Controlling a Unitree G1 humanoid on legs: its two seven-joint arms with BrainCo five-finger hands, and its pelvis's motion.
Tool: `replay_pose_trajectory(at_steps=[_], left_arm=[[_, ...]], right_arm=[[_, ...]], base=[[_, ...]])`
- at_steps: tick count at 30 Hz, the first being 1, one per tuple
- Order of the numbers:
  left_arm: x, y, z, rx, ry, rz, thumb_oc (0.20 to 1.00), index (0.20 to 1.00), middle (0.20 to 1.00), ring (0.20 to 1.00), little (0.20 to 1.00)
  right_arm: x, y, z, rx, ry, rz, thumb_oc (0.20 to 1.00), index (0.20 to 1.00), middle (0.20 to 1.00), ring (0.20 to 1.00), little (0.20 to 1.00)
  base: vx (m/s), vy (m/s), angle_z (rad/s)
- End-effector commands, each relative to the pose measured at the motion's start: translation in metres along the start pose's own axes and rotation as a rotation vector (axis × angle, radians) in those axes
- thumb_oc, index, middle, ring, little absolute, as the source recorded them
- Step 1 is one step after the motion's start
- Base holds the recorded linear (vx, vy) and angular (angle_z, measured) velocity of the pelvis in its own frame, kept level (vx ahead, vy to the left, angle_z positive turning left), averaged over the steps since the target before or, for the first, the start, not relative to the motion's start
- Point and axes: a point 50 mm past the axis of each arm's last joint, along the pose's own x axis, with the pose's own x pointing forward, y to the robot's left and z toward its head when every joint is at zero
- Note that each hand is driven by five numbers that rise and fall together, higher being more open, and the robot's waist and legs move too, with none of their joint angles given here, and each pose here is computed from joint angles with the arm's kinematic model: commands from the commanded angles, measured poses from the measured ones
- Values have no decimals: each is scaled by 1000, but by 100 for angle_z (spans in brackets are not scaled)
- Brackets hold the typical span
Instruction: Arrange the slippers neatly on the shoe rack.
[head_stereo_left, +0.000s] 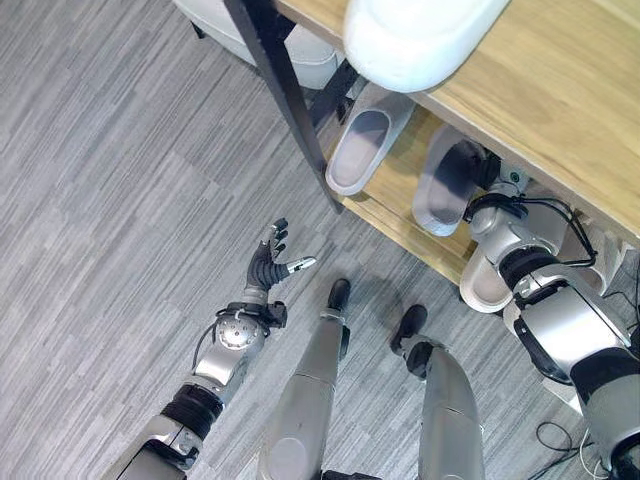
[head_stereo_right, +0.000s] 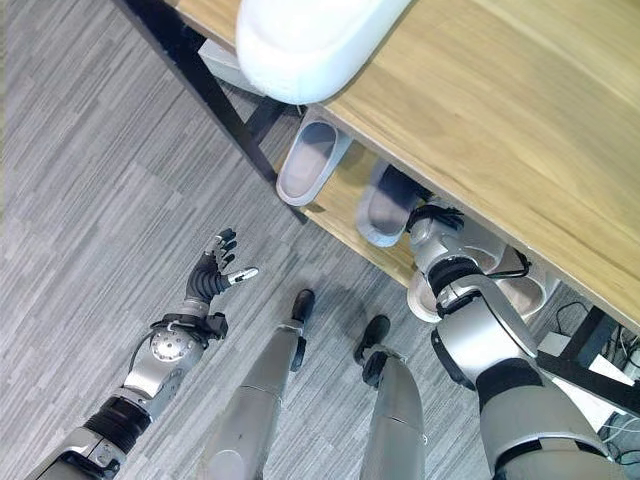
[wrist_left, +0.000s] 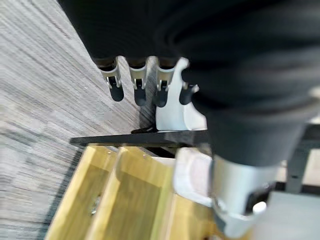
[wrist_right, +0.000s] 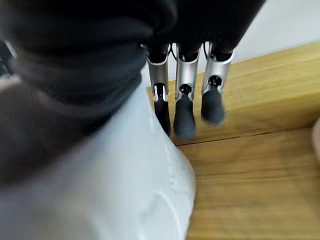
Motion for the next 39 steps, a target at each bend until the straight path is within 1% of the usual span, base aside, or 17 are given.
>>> replay_pose_trajectory(at_steps=[1,4,7,11,12,13,14,15,18,21,23,25,26,27,29,31,39], left_arm=[[-4,-5,8,-55,-61,-33,1000,1000,1000,1000,1000],[-7,-5,4,-57,-41,-35,1000,1000,1000,1000,1000],[-8,-2,-6,-47,9,-9,1000,1000,1000,1000,1000],[-11,1,-13,-35,41,10,1000,1000,1000,1000,1000],[-12,2,-14,-32,46,13,1000,1000,1000,1000,1000],[-12,2,-14,-32,46,13,1000,1000,1000,1000,1000],[-13,4,-16,-16,56,19,1000,1000,1000,1000,1000],[-13,6,-17,-9,61,24,1000,1000,1000,1000,1000],[-18,14,-22,-4,91,62,1000,1000,1000,1000,1000],[-22,16,-28,-11,120,85,1000,1000,1000,1000,1000],[-20,15,-32,-11,140,102,1000,1000,1000,1000,1000],[-16,13,-31,-13,138,105,1000,1000,1000,1000,1000],[-13,12,-30,-9,138,101,1000,1000,1000,1000,1000],[-11,12,-30,0,142,94,1000,1000,1000,1000,1000],[-10,12,-30,5,141,86,1000,1000,1000,1000,1000],[-17,18,-31,24,148,59,1000,1000,1000,1000,1000],[-21,20,-33,52,156,9,1000,1000,1000,1000,1000]], right_arm=[[-4,6,-7,42,35,63,1000,1000,1000,1000,1000],[-6,12,5,106,14,83,1000,1000,1000,1000,1000],[-23,27,40,372,-13,113,1000,1000,1000,1000,1000],[-46,38,57,621,-13,149,1000,1000,1000,1000,1000],[-48,38,57,684,3,159,1000,1000,1000,1000,1000],[-48,38,57,684,4,160,1000,1000,1000,1000,1000],[-52,38,57,791,30,176,1000,1000,1000,1000,1000],[-53,39,52,838,62,180,1000,1000,1000,1000,1000],[-62,41,42,925,108,179,1000,1000,1000,1000,1000],[-81,48,30,1016,161,193,1000,1000,1000,1000,1000],[-98,60,23,1094,225,245,1000,1000,1000,1000,1000],[-105,68,23,1165,275,293,1000,1000,1000,1000,1000],[-107,72,25,1225,307,321,1000,1000,1000,1000,1000],[-112,81,31,1324,363,389,1000,1000,1000,1000,1000],[-110,84,41,1435,405,432,1000,1000,1000,1000,1000],[-86,72,60,1561,400,425,1000,1000,1000,1000,1000],[-55,48,71,1668,347,391,1000,1000,1000,1000,1000]], base=[[52,-1,-1],[40,1,-1],[30,20,-8],[10,10,-8],[1,4,-9],[-5,-7,-16],[-7,-10,-18],[-9,-11,-9],[-3,-2,-5],[-1,-5,-11],[-15,-13,-7],[-21,-18,-6],[0,-33,-3],[9,-43,1],[27,-68,10],[38,-86,20],[23,-37,14]])
